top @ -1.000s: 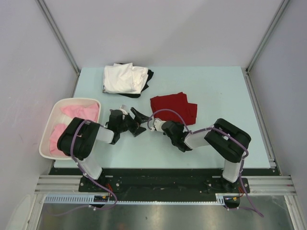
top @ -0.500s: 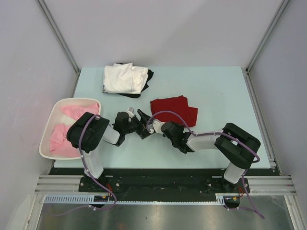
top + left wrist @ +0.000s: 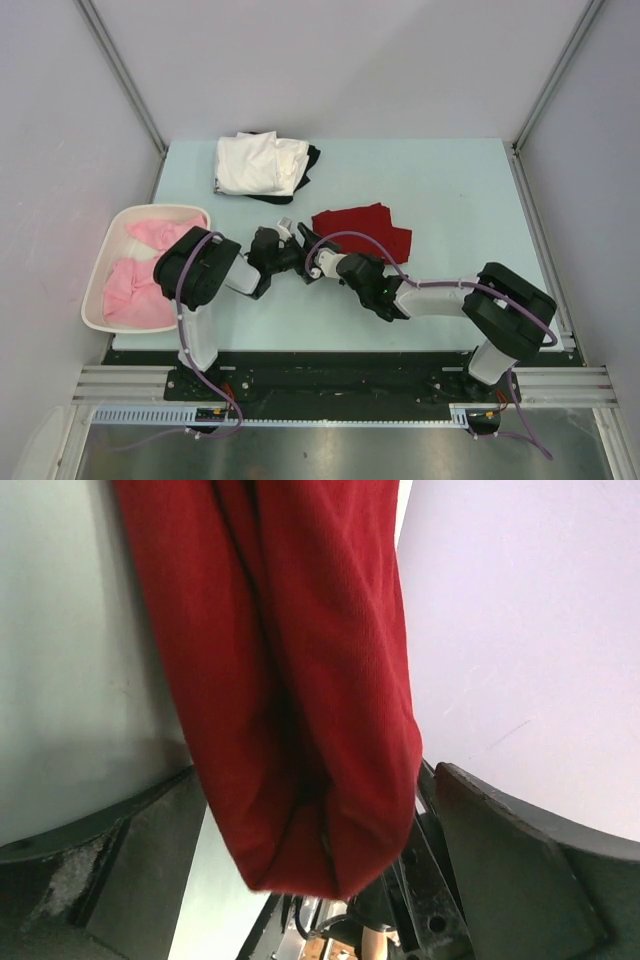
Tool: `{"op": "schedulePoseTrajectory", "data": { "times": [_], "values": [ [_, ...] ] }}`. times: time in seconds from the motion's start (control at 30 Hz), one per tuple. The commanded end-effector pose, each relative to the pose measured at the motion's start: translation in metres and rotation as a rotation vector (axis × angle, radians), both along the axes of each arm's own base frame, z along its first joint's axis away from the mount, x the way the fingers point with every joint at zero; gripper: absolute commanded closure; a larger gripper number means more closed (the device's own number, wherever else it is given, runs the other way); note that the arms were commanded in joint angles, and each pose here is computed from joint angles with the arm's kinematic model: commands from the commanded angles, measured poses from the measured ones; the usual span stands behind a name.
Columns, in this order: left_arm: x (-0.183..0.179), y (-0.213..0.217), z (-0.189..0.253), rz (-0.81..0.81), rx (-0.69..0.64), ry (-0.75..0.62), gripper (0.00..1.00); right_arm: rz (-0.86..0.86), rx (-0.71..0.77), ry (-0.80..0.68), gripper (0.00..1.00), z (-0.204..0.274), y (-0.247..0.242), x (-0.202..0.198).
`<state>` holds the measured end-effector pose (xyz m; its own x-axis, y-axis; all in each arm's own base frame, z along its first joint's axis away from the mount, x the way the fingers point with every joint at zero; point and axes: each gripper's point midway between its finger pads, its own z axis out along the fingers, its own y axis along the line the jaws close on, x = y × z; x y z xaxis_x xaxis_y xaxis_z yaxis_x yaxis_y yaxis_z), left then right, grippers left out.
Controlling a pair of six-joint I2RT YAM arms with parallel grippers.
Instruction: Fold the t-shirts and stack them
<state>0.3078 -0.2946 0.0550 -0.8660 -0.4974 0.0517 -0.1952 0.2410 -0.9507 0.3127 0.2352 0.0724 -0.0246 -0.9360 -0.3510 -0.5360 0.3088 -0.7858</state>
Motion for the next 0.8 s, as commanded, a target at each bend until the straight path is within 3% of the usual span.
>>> {"op": "schedulePoseTrajectory", "data": {
  "times": [0.0, 0.6, 0.73, 0.77],
  "values": [
    [0.003, -0.005, -0.018, -0.011, 0.036, 0.057, 0.0, 0.0, 0.03, -0.044, 1.0, 0.024, 0.002, -0.004],
    [0.021, -0.01, -0.044, -0.011, 0.12, 0.073, 0.01, 0.017, 0.06, -0.046, 1.0, 0.041, 0.01, -0.036],
    [0.026, -0.012, -0.044, -0.011, 0.116, 0.075, 0.13, 0.021, 0.057, -0.04, 1.0, 0.043, 0.008, -0.043],
    [0.026, -0.013, -0.044, -0.014, 0.116, 0.074, 0.24, 0.02, 0.056, -0.042, 1.0, 0.044, 0.007, -0.044]
  ]
}}
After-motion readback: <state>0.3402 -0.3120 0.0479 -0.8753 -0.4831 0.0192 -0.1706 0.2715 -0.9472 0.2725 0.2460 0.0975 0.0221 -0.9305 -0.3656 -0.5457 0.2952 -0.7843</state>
